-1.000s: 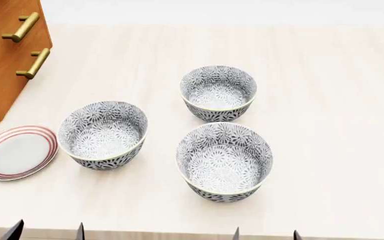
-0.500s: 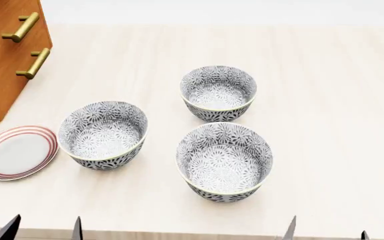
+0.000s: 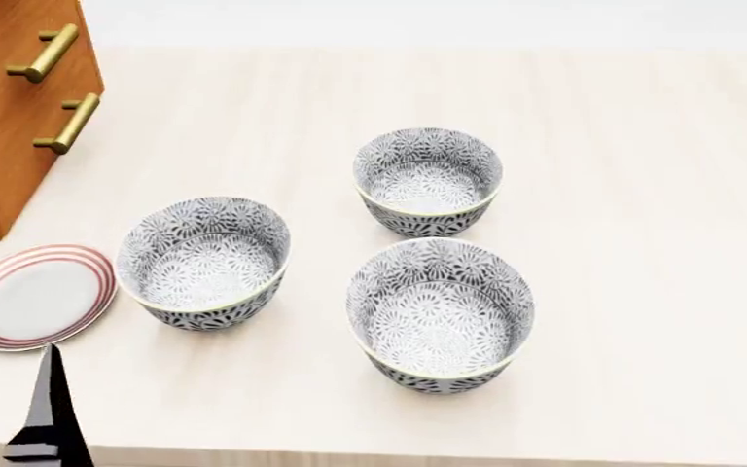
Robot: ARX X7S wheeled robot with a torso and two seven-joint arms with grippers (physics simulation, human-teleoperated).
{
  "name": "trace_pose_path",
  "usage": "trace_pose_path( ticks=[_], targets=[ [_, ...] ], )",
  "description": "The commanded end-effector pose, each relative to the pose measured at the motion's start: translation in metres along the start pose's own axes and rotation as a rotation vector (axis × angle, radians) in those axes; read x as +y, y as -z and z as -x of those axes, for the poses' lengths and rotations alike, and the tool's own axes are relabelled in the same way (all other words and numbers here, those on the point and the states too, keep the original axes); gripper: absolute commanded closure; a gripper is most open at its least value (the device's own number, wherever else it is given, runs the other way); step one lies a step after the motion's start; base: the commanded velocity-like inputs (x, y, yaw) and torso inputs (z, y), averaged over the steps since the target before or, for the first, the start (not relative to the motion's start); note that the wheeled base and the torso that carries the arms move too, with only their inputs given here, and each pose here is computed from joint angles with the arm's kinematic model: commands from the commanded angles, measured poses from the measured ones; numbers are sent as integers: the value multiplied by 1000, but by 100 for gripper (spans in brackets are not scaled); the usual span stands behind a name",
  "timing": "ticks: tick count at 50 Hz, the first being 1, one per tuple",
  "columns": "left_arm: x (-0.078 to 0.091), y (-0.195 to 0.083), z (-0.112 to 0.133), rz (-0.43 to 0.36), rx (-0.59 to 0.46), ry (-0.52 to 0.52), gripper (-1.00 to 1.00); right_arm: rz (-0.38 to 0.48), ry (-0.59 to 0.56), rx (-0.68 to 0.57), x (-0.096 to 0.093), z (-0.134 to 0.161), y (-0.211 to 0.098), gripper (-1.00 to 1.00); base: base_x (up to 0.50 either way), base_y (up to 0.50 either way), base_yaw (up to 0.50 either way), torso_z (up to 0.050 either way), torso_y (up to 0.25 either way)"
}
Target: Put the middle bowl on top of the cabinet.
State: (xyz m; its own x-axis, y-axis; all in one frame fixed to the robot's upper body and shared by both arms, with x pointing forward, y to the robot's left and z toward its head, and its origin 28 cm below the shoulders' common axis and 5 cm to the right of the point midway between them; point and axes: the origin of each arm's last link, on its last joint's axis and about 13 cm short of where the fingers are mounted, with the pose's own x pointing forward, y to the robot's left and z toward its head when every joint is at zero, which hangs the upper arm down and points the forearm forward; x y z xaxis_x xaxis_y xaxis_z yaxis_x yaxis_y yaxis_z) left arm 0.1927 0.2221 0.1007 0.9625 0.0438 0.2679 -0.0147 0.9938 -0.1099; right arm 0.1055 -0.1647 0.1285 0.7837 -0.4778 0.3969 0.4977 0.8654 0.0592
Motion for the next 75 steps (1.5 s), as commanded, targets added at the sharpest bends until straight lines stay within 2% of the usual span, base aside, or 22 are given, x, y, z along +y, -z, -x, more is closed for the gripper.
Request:
trace_pose_path(
  ticks=[1, 10, 14, 29, 44, 47, 49, 56, 67, 75],
  targets=[
    [1, -37, 12, 35, -112, -26, -100, 63, 22, -58, -11, 6, -17, -100, 0, 500, 0, 0, 0],
    [-1, -26, 6, 17, -84, -16, -100, 45, 36, -67, -11, 6, -17, -100, 0, 347, 0, 0, 0],
    [1, -23, 2, 19, -73, -22, -100, 85, 44, -69, -9, 4, -16, -100, 0, 134, 0, 0, 0],
    [1, -25, 3, 22, -70, -18, -100, 69, 41, -75, -7, 4, -15, -100, 0, 495, 0, 0, 0],
    [-1, -26, 3, 21, -66, -7, -100, 105, 55, -87, -7, 4, -17, -100, 0, 43, 0, 0, 0],
    [-4, -37, -5, 45, -91, -4, -100, 115, 71, -92, -7, 4, -17, -100, 0, 497, 0, 0, 0],
    [-8, -35, -7, 9, -88, 11, -100, 123, 72, -91, -8, 5, -17, -100, 0, 0, 0, 0, 0],
    [-9, -43, -8, 15, -103, -24, -100, 149, 64, -84, -11, 9, -21, -100, 0, 0, 0, 0, 0],
    [-13, -40, -6, 12, -93, -1, -100, 139, 63, -76, -15, 9, -23, -100, 29, 0, 0, 0, 0],
    [-12, -37, -9, 7, -84, 4, -100, 130, 70, -85, -16, 10, -24, -100, 465, 0, 0, 0, 0]
  ],
)
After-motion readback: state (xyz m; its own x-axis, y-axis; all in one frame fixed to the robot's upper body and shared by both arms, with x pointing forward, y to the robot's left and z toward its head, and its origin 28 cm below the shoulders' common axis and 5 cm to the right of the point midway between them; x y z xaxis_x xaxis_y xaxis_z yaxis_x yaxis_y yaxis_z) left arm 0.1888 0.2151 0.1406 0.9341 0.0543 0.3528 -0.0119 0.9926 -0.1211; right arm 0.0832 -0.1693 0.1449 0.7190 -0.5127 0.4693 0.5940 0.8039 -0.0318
